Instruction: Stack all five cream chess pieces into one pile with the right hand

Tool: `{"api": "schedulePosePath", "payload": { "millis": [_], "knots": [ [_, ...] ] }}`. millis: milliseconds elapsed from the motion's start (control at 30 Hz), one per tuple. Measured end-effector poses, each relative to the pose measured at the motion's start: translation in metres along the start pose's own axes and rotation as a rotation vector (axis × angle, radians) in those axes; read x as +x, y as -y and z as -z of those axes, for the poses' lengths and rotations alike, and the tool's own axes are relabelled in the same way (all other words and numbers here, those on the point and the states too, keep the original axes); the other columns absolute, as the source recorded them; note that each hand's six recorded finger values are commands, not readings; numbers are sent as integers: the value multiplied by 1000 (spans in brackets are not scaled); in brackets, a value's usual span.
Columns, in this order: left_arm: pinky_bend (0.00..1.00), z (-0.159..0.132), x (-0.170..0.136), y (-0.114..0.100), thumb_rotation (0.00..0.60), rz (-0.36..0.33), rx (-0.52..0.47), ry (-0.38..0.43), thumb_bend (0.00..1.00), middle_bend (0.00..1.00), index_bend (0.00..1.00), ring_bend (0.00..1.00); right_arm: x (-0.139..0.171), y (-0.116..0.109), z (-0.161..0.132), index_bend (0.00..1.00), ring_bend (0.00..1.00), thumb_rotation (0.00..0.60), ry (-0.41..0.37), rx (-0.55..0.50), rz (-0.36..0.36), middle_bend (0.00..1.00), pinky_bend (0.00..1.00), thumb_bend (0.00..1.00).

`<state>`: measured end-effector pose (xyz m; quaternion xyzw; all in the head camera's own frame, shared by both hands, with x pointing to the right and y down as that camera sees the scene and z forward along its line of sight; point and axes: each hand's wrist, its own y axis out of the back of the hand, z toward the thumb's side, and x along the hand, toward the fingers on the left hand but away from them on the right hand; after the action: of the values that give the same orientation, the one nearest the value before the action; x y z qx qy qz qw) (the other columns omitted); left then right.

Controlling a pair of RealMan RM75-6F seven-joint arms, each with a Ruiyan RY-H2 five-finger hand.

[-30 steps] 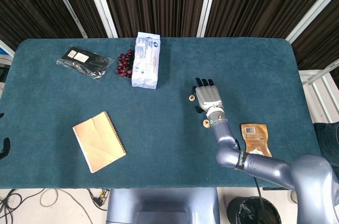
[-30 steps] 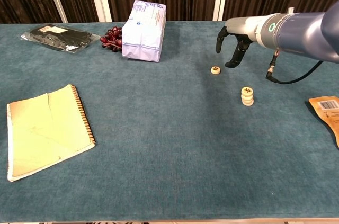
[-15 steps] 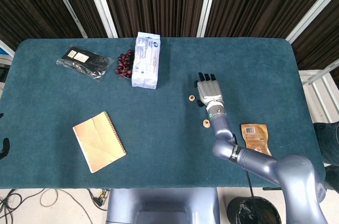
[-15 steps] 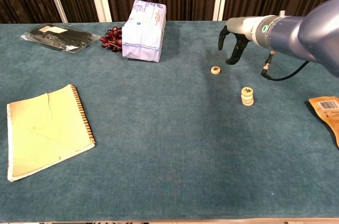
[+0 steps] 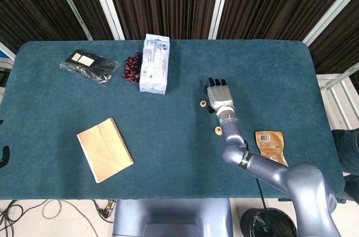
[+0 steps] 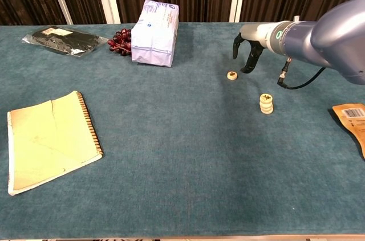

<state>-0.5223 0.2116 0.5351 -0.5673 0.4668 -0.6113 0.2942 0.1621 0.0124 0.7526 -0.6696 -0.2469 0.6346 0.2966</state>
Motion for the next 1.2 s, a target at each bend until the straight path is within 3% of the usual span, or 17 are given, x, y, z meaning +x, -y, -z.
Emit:
{"api": "schedulePosePath", "payload": {
  "millis": [1200],
  "knots": [
    [0, 1, 0, -1, 600, -1, 1, -4, 485, 0, 162, 0, -11, 23, -4, 415, 0, 600, -3, -47, 15, 0, 0, 410]
  ]
}}
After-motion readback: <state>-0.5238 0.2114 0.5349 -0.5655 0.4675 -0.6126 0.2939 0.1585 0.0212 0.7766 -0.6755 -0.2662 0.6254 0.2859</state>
